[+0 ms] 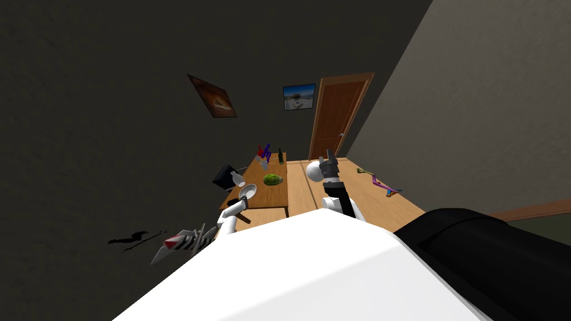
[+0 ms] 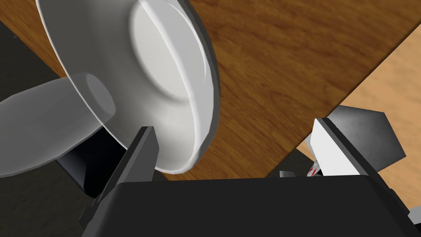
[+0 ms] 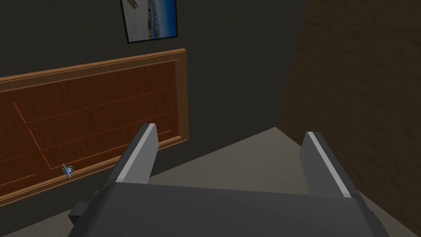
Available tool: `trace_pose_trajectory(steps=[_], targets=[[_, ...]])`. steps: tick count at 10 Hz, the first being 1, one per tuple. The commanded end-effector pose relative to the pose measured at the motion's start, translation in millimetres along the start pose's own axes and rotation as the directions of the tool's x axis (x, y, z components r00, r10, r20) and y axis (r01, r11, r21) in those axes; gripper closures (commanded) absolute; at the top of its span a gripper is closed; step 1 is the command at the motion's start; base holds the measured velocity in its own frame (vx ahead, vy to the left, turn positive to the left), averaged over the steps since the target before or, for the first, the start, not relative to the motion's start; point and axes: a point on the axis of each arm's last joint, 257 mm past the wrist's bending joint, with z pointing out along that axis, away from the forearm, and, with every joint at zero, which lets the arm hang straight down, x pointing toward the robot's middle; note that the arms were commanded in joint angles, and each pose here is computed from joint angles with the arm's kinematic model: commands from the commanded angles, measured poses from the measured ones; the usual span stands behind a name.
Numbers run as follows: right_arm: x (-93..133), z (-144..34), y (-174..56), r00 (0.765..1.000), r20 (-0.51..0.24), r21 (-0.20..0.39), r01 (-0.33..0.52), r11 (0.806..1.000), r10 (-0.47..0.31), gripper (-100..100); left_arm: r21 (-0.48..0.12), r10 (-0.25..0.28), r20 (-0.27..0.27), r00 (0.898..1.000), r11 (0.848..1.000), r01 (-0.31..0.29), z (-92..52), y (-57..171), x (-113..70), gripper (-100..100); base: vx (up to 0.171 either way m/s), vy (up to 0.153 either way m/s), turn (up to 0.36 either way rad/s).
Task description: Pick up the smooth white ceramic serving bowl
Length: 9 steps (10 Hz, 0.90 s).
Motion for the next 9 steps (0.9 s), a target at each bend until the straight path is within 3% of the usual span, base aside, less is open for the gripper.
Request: trace_pose_trajectory(steps=[1, 5, 6, 9], targets=[[0.0, 0.0, 0.0, 1.0, 0.0, 0.0, 0.0, 1.0, 0.0, 0, 0.0, 0.003, 0.0, 1.0, 1.0, -0.003, 0.0, 0.1, 0.0, -100, -0.001, -0.013, 0.036], [0.0, 0.0, 0.0, 1.0, 0.0, 0.0, 0.0, 1.0, 0.0, 0, 0.0, 0.003, 0.0, 1.0, 1.0, -0.003, 0.0, 0.1, 0.0, -100, 0.0, 0.002, -0.005], [0.0, 0.0, 0.0, 1.0, 0.0, 0.0, 0.0, 1.0, 0.0, 0, -0.022, -0.023, -0.019, 1.0, 0.999, 0.023, 1.0, 4.3, 1.6, -100, -0.008, -0.091, 0.26], [0.0, 0.0, 0.0, 1.0, 0.0, 0.0, 0.0, 1.0, 0.0, 0, -0.021, 0.045, -0.016, 0.999, 0.999, -0.045, 0.9, 4.7, -2.3, -100, -0.003, -0.028, 0.082]])
